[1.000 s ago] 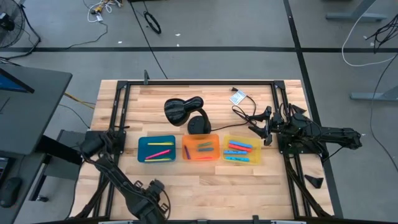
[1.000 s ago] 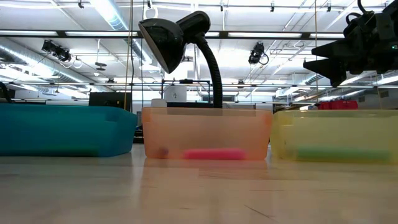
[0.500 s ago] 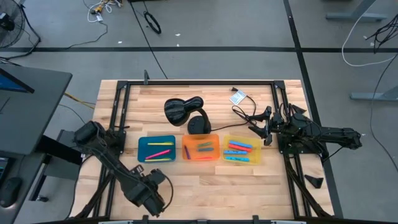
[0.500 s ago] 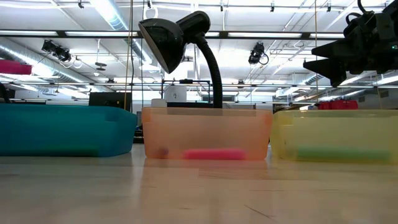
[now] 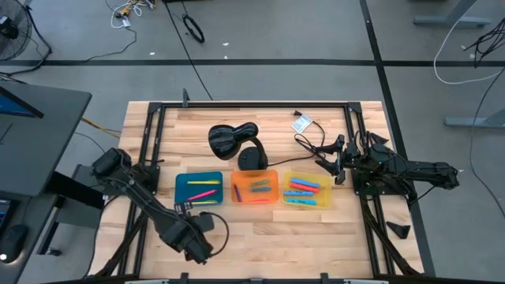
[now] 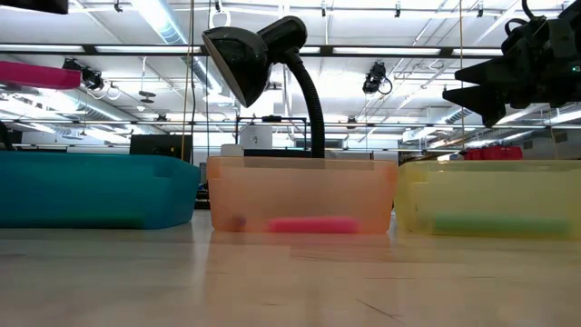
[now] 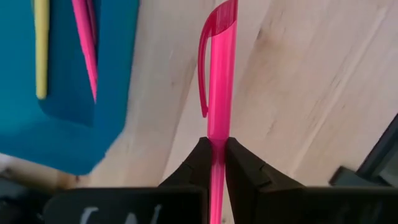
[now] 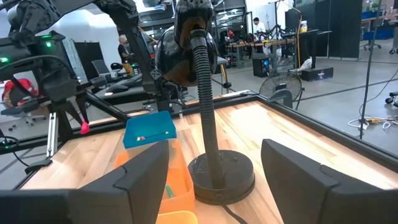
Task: Pick & Place Markers
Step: Put the pink pen into the blue bin
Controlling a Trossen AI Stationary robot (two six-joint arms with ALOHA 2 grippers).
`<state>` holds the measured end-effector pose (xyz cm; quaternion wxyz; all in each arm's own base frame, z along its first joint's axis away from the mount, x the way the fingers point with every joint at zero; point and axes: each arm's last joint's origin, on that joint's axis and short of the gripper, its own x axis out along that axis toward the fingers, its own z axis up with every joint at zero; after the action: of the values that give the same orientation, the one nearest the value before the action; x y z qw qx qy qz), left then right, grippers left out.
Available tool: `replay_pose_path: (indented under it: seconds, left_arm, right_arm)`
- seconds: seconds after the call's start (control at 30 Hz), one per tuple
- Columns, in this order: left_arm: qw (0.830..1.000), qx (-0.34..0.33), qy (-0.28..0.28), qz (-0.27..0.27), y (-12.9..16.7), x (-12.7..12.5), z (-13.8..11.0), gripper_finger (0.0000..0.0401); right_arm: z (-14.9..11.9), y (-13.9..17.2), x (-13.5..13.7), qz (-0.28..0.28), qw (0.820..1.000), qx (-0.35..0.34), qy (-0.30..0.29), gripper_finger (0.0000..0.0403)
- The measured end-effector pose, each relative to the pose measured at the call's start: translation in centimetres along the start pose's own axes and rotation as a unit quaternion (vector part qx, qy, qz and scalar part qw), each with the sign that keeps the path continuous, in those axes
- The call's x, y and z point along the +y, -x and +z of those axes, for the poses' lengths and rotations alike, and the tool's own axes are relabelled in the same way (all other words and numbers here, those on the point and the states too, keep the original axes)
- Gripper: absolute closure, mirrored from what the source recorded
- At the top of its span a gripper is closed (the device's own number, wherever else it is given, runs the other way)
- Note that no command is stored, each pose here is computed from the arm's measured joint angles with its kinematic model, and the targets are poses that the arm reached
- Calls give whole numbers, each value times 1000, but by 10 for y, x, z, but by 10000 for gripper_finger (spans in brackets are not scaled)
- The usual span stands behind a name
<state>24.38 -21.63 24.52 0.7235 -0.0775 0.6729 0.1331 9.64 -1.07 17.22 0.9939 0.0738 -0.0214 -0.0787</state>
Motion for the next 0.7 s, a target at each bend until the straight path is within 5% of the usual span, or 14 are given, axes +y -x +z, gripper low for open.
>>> replay_pose_path:
  seconds: [0.7]
  left_arm:
    - [982,-62,-158,77,15,39,24,375]
  right_arm:
    - [0,0,0,0,1000,0,0,144]
